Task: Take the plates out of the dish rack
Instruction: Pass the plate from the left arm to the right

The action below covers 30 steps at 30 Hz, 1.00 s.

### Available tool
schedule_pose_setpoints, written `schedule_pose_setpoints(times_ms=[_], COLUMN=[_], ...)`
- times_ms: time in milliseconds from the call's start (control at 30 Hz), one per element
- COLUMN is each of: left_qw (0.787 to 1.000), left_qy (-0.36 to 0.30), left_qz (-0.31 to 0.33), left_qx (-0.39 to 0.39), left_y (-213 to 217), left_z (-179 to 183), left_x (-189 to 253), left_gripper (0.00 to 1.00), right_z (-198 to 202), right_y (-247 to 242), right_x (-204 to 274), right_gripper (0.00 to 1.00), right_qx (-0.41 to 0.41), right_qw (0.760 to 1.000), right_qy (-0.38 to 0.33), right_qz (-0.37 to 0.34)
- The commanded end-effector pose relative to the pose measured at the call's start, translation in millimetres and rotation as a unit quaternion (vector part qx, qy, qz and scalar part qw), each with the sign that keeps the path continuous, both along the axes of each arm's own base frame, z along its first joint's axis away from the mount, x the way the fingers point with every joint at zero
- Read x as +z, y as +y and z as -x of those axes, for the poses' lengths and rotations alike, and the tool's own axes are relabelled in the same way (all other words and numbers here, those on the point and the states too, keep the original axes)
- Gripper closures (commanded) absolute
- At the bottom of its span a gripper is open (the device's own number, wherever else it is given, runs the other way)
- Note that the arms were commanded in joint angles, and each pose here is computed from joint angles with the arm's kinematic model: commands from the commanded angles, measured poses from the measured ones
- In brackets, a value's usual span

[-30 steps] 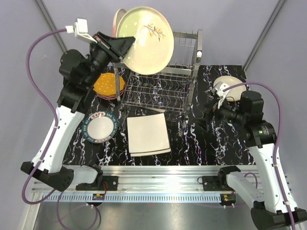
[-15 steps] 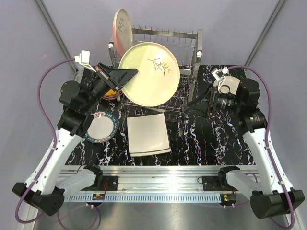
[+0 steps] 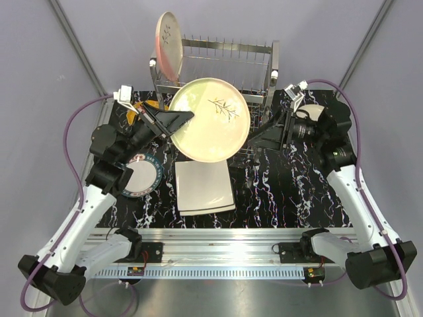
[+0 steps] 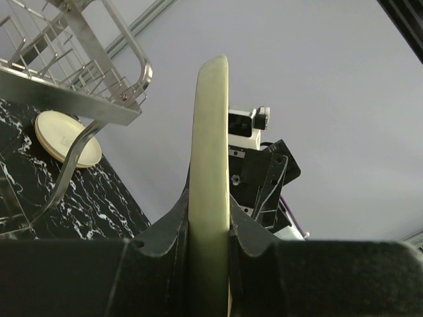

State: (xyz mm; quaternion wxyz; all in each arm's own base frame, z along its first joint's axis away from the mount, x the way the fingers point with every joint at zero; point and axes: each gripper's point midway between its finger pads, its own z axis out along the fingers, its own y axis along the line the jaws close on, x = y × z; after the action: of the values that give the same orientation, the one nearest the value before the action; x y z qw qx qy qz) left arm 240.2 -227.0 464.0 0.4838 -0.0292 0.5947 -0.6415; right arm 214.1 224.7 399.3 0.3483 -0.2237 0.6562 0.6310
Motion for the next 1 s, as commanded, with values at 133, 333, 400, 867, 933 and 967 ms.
schedule_pose_setpoints(times_ms=[133, 333, 400, 867, 933, 967], left_qw=[0.994, 0.995, 0.995, 0.998, 0.998, 0.998], left_qy=[-0.078, -0.064, -0.06, -0.018, -0.012, -0.009], left_qz=[0.073, 0.068, 0.063, 0.042, 0.034, 0.03], left_qx=[-0.039, -0.045, -0.039, -0.051, -0.058, -0.059], left_y=[-3, -12, -13, -28, -30, -31], left_z=[30, 27, 24, 8, 8, 7], left_x=[49, 37, 32, -20, -31, -36], left_gripper=[1.0, 1.0, 1.0, 1.0, 0.92, 0.88], right_z=[-1, -7, -5, 21, 23, 23], right_y=[14, 21, 21, 13, 9, 7], right_x=[17, 5, 3, -11, -16, -19], right_gripper=[0.0, 0.07, 0.17, 1.0, 1.0, 1.0], right_qx=[0.018, 0.018, 0.02, 0.041, 0.034, 0.03], right_qw=[0.999, 0.999, 0.999, 0.999, 0.999, 0.999], right_qy=[-0.04, -0.038, -0.037, -0.018, -0.014, -0.01], right_qz=[0.001, 0.014, 0.014, -0.01, -0.009, -0.008])
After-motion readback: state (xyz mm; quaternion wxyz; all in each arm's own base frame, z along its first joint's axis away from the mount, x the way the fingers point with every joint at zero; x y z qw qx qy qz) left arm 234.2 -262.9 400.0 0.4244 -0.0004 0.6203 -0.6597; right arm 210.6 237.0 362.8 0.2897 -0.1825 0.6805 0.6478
